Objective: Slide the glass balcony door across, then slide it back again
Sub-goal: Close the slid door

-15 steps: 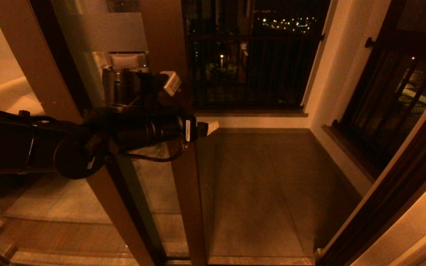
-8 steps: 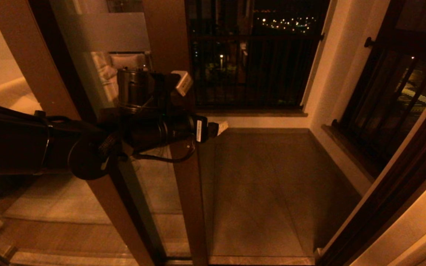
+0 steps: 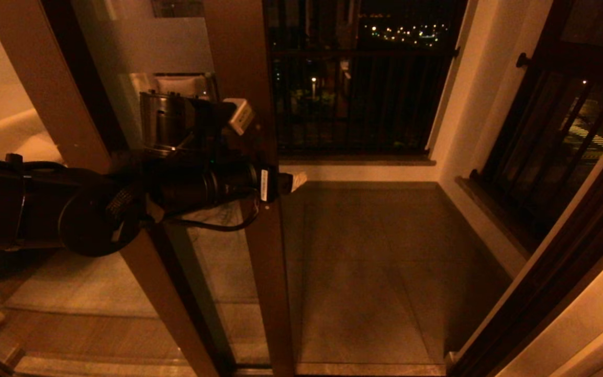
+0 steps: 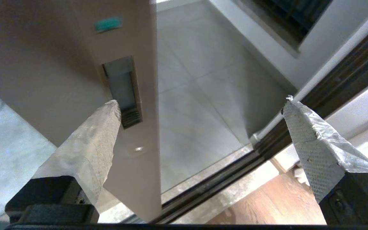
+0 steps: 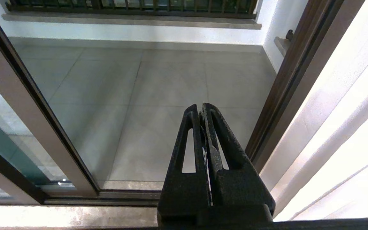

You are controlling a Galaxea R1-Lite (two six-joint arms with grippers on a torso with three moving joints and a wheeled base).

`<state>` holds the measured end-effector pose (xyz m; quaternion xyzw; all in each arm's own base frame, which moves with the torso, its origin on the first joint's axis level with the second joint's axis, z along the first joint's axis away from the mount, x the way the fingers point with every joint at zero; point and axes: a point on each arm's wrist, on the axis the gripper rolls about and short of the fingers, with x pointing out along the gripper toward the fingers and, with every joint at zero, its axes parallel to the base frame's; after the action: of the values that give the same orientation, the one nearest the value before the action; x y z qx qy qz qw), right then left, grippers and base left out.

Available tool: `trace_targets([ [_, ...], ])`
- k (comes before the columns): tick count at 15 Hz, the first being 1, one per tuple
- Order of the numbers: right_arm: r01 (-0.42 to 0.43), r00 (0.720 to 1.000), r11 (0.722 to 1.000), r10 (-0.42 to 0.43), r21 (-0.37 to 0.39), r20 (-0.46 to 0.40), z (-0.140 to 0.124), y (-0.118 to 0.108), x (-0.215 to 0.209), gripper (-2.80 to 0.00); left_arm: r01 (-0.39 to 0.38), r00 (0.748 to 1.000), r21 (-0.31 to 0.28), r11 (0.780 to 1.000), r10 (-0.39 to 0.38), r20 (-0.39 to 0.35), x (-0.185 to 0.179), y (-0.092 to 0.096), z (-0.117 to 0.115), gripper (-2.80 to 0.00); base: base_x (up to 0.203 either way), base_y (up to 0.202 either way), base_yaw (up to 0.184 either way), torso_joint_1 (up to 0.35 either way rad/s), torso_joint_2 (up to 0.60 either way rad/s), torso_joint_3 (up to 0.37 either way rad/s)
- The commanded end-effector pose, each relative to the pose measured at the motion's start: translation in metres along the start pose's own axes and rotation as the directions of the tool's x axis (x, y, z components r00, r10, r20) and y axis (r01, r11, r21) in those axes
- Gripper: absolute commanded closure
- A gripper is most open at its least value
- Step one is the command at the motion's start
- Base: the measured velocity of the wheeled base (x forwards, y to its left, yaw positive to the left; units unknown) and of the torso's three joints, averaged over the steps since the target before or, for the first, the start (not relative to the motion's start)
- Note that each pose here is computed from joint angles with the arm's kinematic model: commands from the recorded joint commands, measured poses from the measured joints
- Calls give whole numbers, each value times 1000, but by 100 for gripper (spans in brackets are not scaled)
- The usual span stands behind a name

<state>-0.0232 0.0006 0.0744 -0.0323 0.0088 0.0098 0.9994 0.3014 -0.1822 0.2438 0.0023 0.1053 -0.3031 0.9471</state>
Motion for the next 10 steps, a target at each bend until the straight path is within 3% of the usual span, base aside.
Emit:
trace_targets([
  [1,0,1000,1000,0,-1,-2,0,0,0,0,-3,1000,-3,1000,3,-10,7,2,-4,-280,0,0,0,0,0,0],
  [10,0,1000,1000,0,-1,-2,0,0,0,0,8,1000,-1,1000,-8,-3,32,1,-5,-280,0,0,0,0,0,0],
])
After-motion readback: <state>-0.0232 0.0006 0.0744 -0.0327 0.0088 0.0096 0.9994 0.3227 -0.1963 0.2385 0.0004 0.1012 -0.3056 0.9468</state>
